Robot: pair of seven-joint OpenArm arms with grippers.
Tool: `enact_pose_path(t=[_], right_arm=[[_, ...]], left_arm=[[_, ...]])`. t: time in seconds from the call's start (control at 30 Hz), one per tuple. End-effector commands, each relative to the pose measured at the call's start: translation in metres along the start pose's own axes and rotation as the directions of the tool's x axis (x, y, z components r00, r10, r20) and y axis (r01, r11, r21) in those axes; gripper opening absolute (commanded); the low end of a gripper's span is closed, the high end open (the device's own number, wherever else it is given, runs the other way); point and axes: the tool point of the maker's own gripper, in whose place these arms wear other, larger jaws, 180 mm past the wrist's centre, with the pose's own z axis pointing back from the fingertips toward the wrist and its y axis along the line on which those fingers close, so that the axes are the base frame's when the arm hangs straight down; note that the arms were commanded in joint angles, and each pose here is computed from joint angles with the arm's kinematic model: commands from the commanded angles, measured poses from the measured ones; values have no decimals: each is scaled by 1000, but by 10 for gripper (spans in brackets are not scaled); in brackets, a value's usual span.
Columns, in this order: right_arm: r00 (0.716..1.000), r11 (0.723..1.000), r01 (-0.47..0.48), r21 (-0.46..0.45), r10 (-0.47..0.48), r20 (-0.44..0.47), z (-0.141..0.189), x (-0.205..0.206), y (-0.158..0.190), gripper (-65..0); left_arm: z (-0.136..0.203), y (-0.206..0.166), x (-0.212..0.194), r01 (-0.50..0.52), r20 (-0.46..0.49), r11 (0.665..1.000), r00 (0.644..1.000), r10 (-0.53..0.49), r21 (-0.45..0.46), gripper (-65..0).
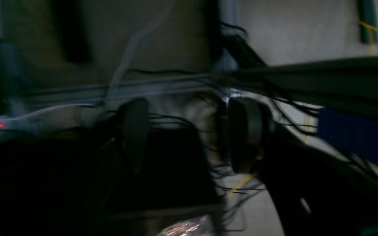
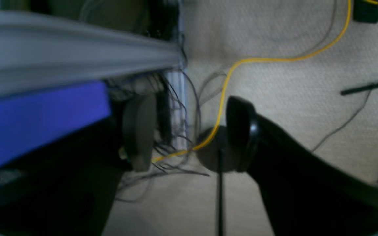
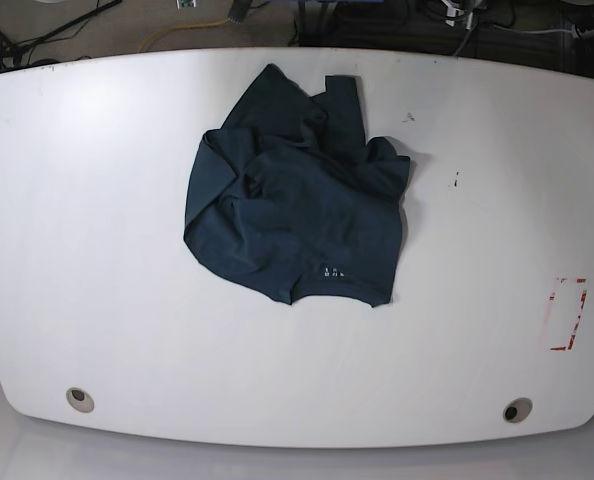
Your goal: Fold the T-shirt properly
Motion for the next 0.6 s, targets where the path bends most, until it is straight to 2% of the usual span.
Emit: enact_pose_path(t=[0.0,0.13,0.27,0.57], right_arm=[[1000,1000,15,-12,-15,20,16,8,-6,-322],[997,999,48,-19,-47,66,41,20,-7,-322],[991,999,42,-26,-38,127,68,37,-7,-322],[985,999,34,-21,-30,169,124,62,2,-322]], left_arm=[[16,8,17,32,56,999,998,-32,7,-303],[41,15,26,44,87,999,995,-47,31,-304],[63,9,31,61,104,998,993,-63,25,-304],[102,-12,48,95,144,995,985,-92,-15,-304]])
